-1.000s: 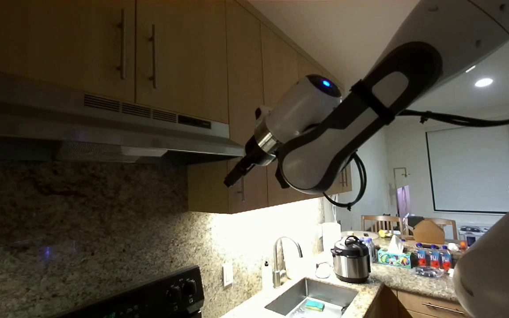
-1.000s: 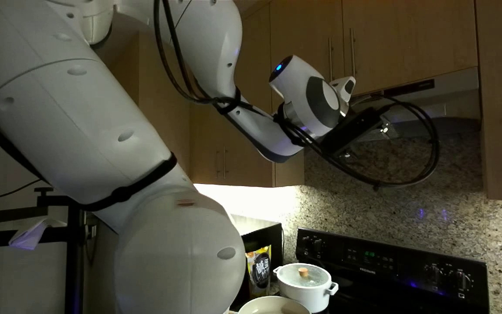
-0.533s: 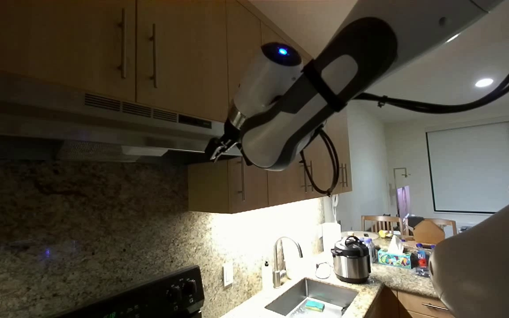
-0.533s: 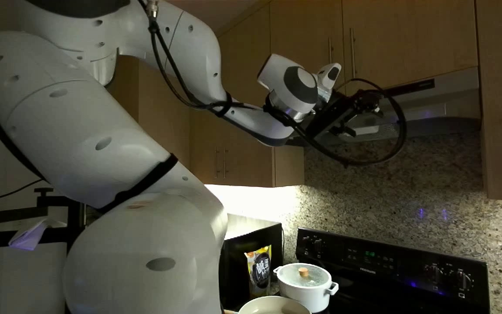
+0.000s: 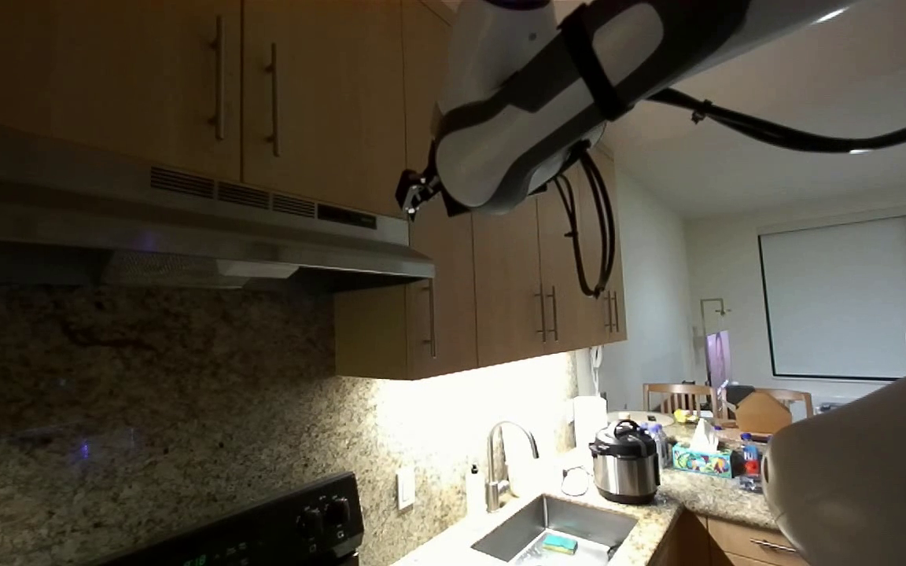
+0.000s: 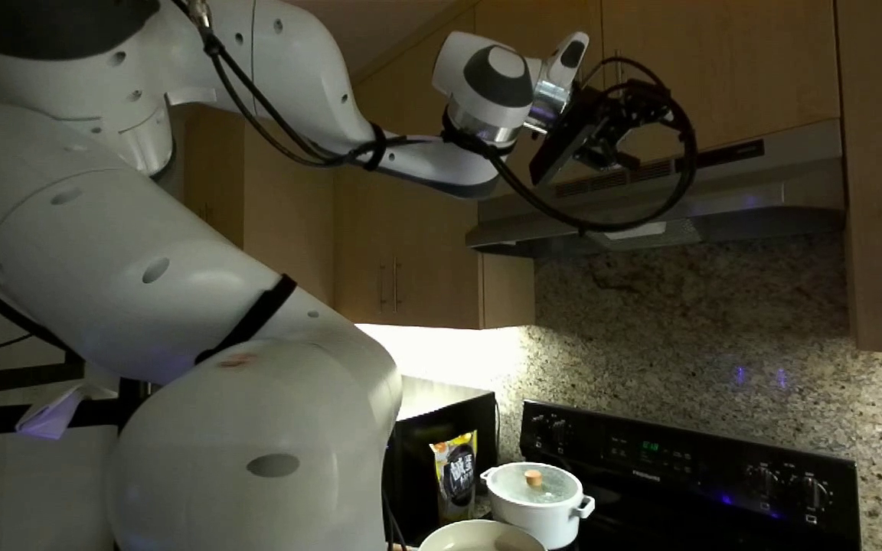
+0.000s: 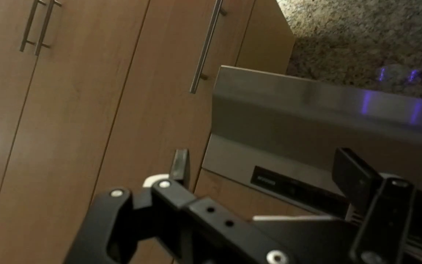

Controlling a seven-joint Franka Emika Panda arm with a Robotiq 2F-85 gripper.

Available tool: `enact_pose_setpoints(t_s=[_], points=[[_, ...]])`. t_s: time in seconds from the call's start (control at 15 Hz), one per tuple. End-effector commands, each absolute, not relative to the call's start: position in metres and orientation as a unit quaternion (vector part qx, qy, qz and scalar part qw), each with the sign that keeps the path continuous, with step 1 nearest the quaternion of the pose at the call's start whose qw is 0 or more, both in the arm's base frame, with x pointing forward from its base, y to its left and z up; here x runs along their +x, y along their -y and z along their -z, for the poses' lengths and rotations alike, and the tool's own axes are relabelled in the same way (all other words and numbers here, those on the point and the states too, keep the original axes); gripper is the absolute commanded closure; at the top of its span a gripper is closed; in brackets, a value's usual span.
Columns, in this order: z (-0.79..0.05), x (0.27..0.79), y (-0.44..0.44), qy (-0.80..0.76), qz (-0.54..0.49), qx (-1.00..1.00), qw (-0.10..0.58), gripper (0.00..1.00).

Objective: Switch on the stove light.

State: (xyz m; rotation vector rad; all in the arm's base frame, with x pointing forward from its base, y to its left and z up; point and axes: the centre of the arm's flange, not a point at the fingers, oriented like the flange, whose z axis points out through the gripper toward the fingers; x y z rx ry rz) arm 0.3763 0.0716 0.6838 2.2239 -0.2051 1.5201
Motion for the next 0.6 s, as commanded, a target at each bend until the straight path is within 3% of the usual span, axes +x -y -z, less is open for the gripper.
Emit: enact_pose_setpoints(t_s=[0.0, 0.53], points=[[-0.6913, 0.3790, -0.0673, 0.077, -0.552, 0.802, 0.215, 0.00], [-0.6942, 0.3810, -0.0678, 0.075, -0.553, 0.802, 0.212, 0.00]])
